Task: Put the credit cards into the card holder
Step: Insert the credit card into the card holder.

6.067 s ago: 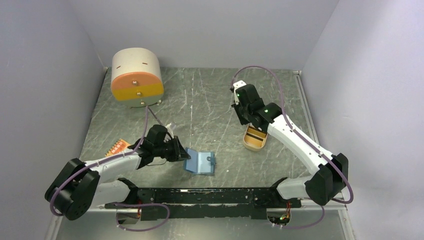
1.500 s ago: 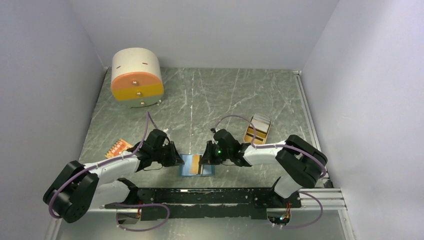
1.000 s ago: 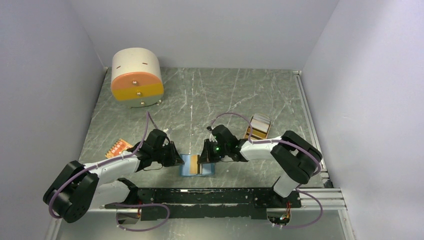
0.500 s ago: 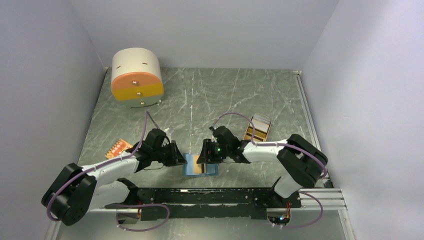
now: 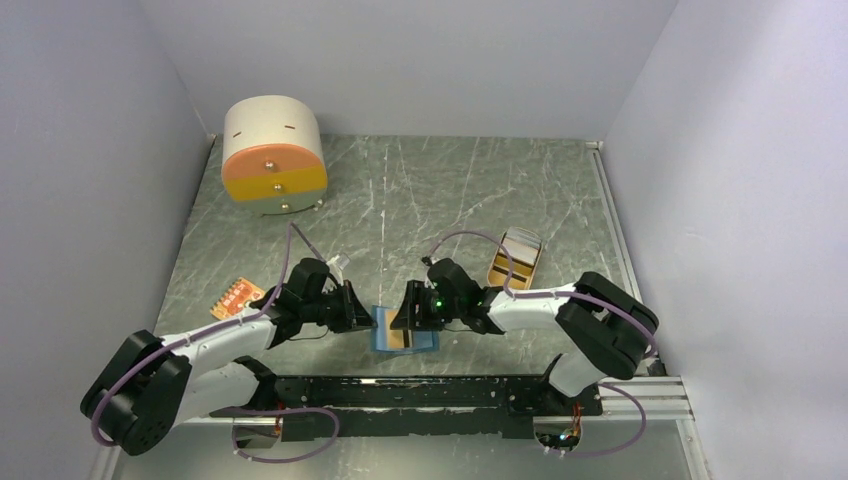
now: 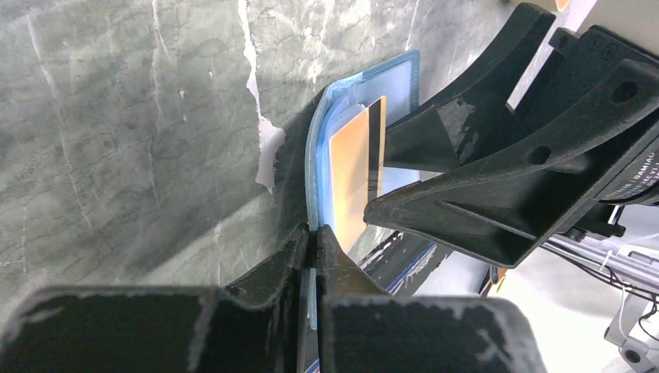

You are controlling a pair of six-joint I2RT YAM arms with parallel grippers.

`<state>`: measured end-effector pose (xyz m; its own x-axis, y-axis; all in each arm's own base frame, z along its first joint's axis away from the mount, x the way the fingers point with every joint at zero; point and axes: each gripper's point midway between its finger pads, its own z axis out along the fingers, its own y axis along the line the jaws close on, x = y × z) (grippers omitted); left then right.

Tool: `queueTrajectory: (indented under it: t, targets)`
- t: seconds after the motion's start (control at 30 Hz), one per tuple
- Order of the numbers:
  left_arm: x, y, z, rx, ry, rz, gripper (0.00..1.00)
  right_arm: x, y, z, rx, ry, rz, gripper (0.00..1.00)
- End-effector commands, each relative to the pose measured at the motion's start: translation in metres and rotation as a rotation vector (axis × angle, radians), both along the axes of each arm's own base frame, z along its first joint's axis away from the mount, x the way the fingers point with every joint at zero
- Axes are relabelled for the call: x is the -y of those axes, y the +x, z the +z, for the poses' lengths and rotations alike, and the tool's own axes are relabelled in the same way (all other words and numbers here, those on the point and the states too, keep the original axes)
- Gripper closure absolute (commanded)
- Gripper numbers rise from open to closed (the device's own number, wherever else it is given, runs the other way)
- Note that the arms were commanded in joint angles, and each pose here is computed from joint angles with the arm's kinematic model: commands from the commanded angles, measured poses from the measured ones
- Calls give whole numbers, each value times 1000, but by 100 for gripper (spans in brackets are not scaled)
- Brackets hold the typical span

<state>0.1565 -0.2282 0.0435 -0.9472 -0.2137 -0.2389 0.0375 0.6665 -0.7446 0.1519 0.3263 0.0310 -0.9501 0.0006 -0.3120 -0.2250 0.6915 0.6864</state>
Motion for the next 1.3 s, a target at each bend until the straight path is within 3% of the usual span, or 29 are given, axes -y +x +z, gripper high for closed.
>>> queueTrajectory:
  t: [0.0, 0.17, 0.4, 0.5, 0.6, 0.8, 1.27]
  targets:
    - [5, 0, 10, 24, -48, -14, 91, -10, -5, 0, -33, 79, -21, 45]
    - [5, 0, 7, 19, -43, -14, 91, -20, -5, 8, -45, 158, -33, 45]
    - [6, 1, 10, 29, -54, -18, 81, -19, -2, 11, -56, 195, -91, 45]
    - [9, 0, 13, 35, -70, -30, 91, -19, -4, 9, -70, 193, -91, 43]
    - [7, 1, 14, 38, -63, -24, 91, -11, -6, -1, -82, 127, -94, 37]
    - [0, 4, 12, 48, -29, 17, 91, 7, -7, -9, -58, 29, -117, 37]
    - [2, 4, 22, 65, -58, 13, 91, -28, -11, 15, -41, 209, -71, 39]
